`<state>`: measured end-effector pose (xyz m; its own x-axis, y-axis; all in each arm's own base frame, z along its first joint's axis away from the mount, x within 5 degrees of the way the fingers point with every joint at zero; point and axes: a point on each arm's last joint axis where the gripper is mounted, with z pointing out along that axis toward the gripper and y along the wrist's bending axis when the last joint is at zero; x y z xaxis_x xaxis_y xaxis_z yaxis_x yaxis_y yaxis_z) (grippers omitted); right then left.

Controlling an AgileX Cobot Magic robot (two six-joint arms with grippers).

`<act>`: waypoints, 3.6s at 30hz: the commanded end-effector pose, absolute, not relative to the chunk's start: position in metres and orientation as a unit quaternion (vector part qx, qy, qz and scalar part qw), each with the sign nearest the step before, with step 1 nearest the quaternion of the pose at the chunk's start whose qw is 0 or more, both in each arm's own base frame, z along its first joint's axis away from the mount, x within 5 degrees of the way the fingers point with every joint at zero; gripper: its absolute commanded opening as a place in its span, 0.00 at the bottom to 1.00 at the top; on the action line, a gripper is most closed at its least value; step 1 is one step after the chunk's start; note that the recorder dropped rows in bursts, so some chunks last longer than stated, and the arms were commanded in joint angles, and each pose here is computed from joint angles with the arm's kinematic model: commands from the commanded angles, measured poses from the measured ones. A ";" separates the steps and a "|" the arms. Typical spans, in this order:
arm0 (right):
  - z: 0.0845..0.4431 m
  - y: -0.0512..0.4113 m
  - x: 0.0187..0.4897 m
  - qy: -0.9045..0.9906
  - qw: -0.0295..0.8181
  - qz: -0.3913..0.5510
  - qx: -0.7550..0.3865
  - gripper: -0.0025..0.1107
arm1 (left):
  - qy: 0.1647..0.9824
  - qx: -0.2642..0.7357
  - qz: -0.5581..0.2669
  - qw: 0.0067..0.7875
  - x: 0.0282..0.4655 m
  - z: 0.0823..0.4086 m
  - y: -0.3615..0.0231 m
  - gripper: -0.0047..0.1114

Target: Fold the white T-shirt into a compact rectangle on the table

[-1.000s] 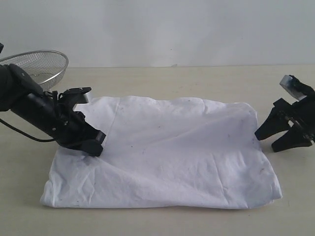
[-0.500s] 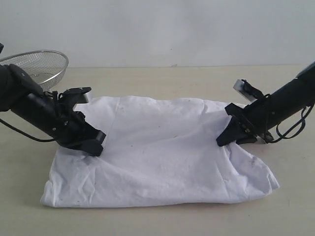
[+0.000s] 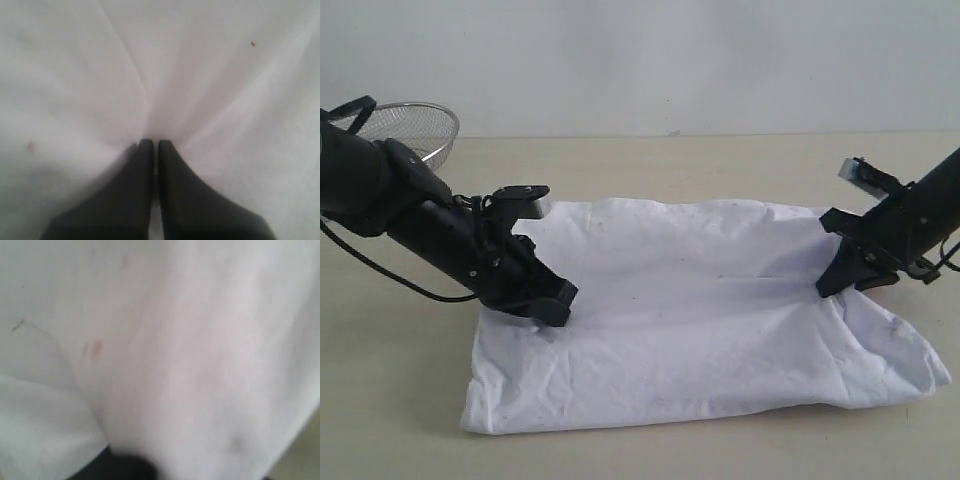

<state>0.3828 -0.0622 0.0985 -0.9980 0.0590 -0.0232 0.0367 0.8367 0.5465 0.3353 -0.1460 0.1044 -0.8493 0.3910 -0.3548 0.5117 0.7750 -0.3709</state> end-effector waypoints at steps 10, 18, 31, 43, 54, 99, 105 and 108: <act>0.108 -0.089 0.375 0.964 0.054 0.262 0.000 0.02 | 0.914 0.266 -0.258 0.166 0.344 0.117 -0.184 0.08; 0.178 -0.029 0.383 0.948 0.132 0.276 -0.089 0.02 | 0.914 0.272 -0.250 0.166 0.344 0.116 -0.183 0.08; 0.216 0.090 0.379 0.925 0.155 0.276 -0.212 0.02 | 0.919 0.269 -0.238 0.165 0.346 0.120 -0.175 0.08; 0.197 0.137 0.386 0.924 0.165 0.248 -0.237 0.02 | 0.922 0.273 -0.210 0.178 0.341 0.172 -0.147 0.08; 0.159 0.160 0.388 0.928 0.145 0.237 -0.249 0.02 | 0.926 0.269 -0.186 0.188 0.336 0.198 -0.132 0.08; 0.246 0.196 0.376 0.901 0.150 0.228 -0.337 0.35 | 0.934 0.261 -0.167 0.178 0.328 0.183 -0.124 0.08; 0.273 0.157 0.371 0.928 0.152 0.056 -0.336 0.02 | 0.933 0.260 -0.165 0.184 0.329 0.183 -0.123 0.08; 0.261 0.126 0.373 0.950 0.102 0.047 -0.292 0.02 | 0.933 0.262 -0.164 0.185 0.329 0.183 -0.123 0.08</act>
